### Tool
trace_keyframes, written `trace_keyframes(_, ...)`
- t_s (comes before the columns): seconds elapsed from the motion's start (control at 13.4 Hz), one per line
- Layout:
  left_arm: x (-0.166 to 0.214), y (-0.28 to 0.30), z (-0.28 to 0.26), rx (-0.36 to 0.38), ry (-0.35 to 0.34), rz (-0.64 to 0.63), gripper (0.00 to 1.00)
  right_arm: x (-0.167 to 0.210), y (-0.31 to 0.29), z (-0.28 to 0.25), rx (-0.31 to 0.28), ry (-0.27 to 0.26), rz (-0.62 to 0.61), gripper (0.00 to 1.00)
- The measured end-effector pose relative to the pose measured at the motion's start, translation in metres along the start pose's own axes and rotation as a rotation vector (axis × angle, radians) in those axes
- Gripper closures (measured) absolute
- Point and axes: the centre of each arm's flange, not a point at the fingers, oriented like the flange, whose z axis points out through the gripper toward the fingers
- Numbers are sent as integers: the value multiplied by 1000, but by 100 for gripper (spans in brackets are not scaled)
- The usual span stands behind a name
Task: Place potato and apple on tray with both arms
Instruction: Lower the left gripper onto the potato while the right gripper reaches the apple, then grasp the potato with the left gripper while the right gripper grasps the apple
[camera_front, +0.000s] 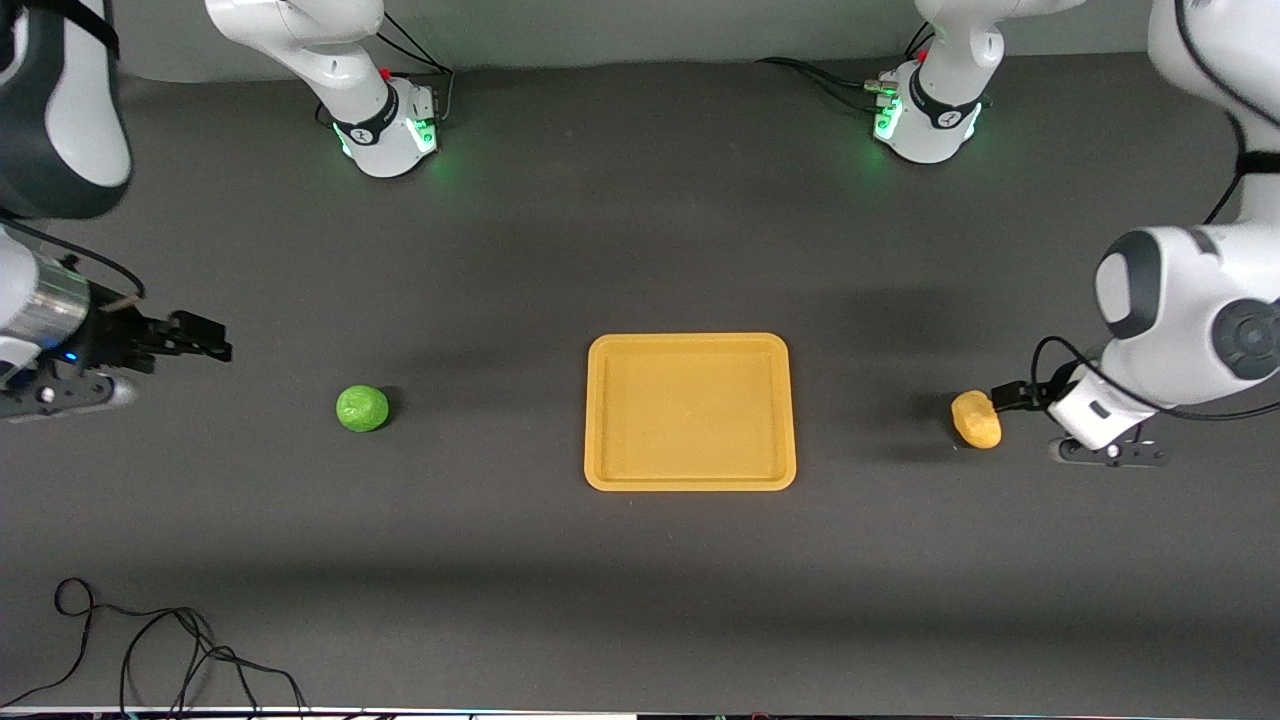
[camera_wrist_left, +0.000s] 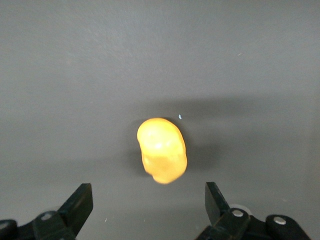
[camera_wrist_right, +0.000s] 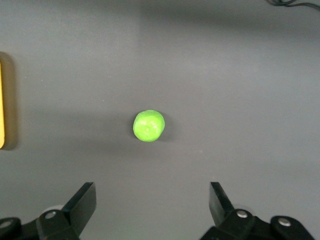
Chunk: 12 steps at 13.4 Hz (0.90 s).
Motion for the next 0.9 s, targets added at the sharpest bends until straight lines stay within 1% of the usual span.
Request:
trace_keyframes(0.22,8,0,58,-7,-8,1,0,10,-3,73,-3,10,-3,0)
trace_keyframes(0.3,7,0,73,-9,-10,1,0,11,-4,100,-5,24,9,0)
trace_keyframes(0.37,5,0,84,-10,-12,1,0,13,-10,126,-8,40,27,0)
trace_keyframes(0.45,2,0,90,-10,-15,1,2,15,-19,154,-10,50,41,0)
trace_keyframes(0.52,1,0,92,-11,-17,1,4,14,-29,181,-11,52,47,0)
trace_keyframes(0.6,0,1,93,-11,-19,2,7,12,-36,206,-12,45,47,0)
trace_keyframes(0.67,-1,1,94,-11,-21,3,8,8,-43,230,-13,38,42,0)
trace_keyframes(0.75,-2,1,95,-11,-25,3,15,1,-50,252,-14,30,37,0)
trace_keyframes(0.82,-3,2,96,-11,-27,3,15,-7,-54,269,-15,17,41,0)
trace_keyframes(0.9,-4,2,97,-11,-30,3,20,-13,-55,282,-16,3,47,0)
